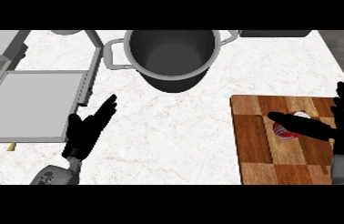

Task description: Pick the can from the cutting board and place it in the pot

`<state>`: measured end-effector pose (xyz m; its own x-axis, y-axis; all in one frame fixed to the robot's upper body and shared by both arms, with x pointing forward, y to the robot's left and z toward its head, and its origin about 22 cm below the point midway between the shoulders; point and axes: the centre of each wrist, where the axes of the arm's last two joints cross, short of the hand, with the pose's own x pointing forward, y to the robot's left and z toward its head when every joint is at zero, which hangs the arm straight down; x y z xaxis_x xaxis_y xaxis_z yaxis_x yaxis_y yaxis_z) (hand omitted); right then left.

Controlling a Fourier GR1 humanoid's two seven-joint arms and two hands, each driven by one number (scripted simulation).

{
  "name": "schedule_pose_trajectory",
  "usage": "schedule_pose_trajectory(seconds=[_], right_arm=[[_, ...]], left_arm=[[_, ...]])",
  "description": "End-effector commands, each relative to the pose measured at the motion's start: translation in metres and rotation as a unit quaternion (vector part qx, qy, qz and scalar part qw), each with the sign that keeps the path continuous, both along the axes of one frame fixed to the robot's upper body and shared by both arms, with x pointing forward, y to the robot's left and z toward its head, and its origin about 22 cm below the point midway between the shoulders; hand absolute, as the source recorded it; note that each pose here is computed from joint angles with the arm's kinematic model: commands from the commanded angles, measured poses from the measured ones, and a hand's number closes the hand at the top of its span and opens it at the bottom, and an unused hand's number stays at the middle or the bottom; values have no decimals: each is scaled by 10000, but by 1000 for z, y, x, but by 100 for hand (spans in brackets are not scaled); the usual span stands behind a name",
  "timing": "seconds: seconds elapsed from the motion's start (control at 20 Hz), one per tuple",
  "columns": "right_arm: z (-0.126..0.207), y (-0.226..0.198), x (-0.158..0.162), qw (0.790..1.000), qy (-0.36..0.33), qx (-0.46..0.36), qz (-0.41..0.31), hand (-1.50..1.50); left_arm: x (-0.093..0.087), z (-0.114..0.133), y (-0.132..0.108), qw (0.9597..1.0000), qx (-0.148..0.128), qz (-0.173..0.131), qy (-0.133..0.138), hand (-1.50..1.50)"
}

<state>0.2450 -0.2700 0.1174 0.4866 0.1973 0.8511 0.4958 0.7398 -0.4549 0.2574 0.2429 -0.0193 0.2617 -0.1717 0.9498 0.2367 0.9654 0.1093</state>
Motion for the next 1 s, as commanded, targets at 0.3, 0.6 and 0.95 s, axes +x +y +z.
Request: schedule_pose_trajectory(seconds=[0.3,0.6,0.95], right_arm=[[-44,-22,-22,9986,504,-157,40,-150],[-74,-48,-50,9997,211,-71,-86,-150],[-77,-32,-38,9953,-795,553,28,-150]], left_arm=[[-9,1,2,10000,-5,-25,10,0],[-4,-14,-2,10000,-50,34,56,0],[-1,-14,0,10000,-9,19,33,0]])
